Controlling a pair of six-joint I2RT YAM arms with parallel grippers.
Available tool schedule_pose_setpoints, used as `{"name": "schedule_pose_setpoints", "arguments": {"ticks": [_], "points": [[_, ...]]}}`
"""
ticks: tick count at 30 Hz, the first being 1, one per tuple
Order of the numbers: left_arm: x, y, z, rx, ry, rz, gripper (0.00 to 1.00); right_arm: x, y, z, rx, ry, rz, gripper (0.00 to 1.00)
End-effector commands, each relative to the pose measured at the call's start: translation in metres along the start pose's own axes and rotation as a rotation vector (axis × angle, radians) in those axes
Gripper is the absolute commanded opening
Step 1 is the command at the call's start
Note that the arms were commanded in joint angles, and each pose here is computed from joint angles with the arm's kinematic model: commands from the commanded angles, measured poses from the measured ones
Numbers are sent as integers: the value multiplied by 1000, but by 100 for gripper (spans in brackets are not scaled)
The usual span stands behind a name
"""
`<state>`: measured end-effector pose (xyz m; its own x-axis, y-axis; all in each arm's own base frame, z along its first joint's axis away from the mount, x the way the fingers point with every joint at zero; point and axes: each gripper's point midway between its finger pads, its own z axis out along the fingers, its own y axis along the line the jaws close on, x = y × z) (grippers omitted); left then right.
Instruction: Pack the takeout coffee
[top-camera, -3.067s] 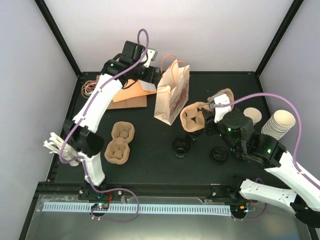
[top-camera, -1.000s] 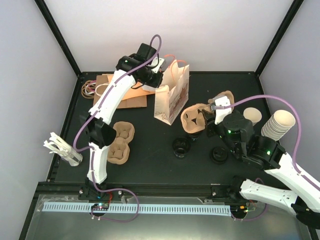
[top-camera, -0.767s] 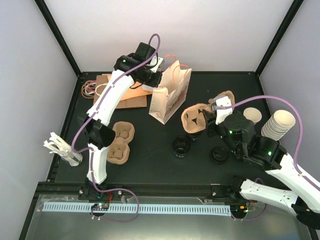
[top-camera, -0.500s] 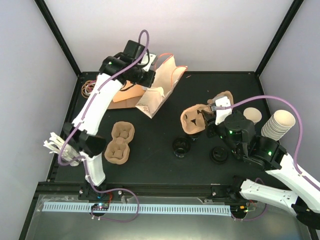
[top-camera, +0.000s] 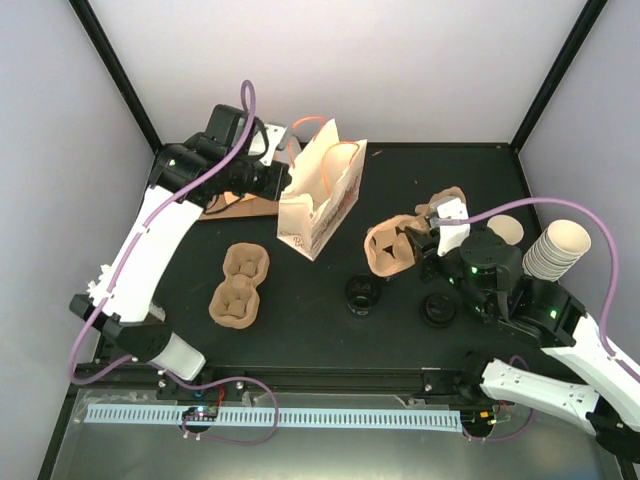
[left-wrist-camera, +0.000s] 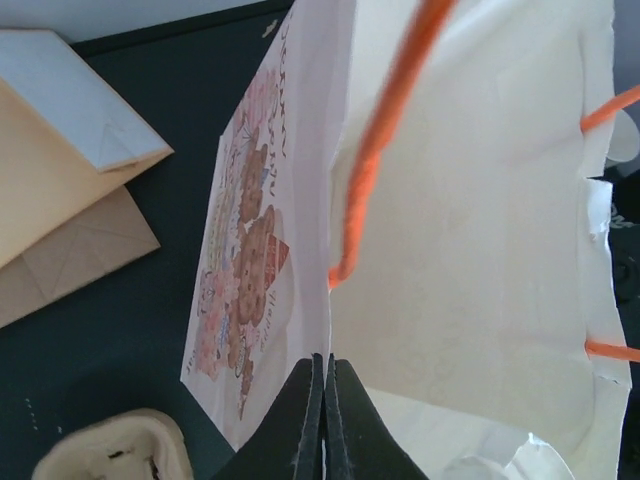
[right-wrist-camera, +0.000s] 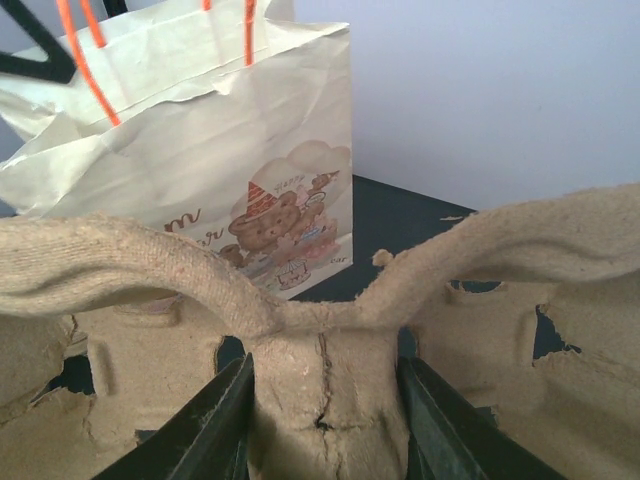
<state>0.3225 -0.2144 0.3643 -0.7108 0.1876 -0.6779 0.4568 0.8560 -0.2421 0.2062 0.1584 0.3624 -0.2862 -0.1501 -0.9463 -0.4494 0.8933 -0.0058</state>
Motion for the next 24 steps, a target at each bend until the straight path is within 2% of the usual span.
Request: {"name": "schedule_pose_setpoints", "arguments": {"ticks": [1, 11, 16, 24], "points": [[2, -21, -26, 104, -71, -45, 2, 1, -5, -10, -5, -10, 31, 40], [55, -29, -48, 202, -106, -215, 2, 9, -7, -13, -10, -10, 37, 40], [76, -37, -46, 286, -94, -284, 2, 10, -3, -8, -17, -2, 24, 40], [106, -25, -27, 245, -41, -321, 2, 9, 7, -3, -55, 10, 20, 40]]}}
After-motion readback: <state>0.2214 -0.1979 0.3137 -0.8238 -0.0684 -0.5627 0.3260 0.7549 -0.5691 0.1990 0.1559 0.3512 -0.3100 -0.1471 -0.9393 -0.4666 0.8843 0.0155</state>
